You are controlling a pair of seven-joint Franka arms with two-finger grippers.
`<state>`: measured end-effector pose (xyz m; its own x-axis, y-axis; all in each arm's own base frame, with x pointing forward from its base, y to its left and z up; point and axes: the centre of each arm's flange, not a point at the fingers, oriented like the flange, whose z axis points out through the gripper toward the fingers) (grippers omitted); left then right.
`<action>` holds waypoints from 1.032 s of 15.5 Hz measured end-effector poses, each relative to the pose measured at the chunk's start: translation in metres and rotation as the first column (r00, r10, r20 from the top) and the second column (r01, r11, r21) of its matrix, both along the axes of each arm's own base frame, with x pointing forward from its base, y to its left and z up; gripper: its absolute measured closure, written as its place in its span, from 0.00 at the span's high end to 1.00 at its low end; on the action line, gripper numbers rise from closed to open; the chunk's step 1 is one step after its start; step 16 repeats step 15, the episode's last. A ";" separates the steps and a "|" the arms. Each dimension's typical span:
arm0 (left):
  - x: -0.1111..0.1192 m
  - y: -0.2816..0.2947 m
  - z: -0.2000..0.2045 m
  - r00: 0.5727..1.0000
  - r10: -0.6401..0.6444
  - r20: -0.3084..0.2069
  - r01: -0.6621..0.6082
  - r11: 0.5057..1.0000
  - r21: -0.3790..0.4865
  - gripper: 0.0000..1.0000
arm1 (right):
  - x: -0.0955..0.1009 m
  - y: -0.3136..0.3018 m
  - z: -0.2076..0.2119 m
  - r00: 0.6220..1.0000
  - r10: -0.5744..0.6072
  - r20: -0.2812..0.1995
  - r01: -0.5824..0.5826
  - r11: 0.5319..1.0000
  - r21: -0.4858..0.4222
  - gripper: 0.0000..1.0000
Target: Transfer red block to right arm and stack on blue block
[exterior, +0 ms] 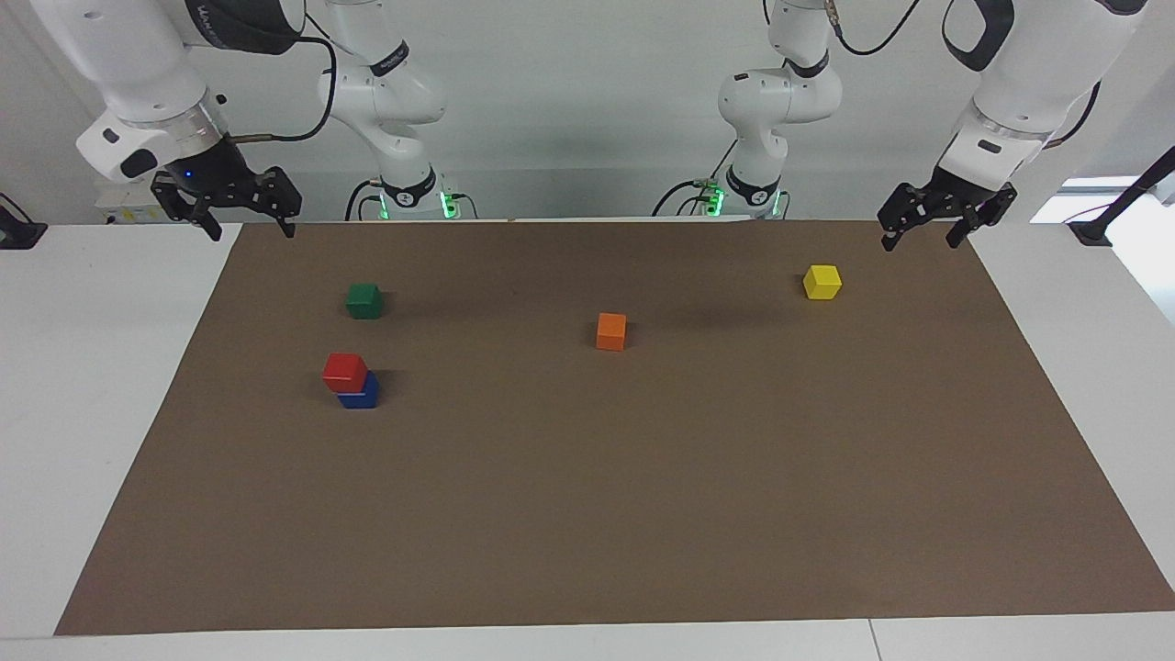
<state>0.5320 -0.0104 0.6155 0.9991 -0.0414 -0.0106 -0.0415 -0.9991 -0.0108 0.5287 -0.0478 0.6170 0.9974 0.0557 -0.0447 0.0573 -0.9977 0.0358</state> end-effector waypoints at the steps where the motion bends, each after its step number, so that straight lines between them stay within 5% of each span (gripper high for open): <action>1: 0.000 0.000 0.000 1.000 0.000 0.000 0.000 1.000 0.000 1.00 | 0.001 0.000 -0.001 1.000 -0.001 0.000 0.001 1.000 0.000 1.00; 16: 0.000 0.000 0.000 1.000 0.000 0.000 0.000 1.000 0.000 1.00 | 0.000 -0.009 -0.001 0.999 -0.032 0.002 0.032 0.999 0.023 1.00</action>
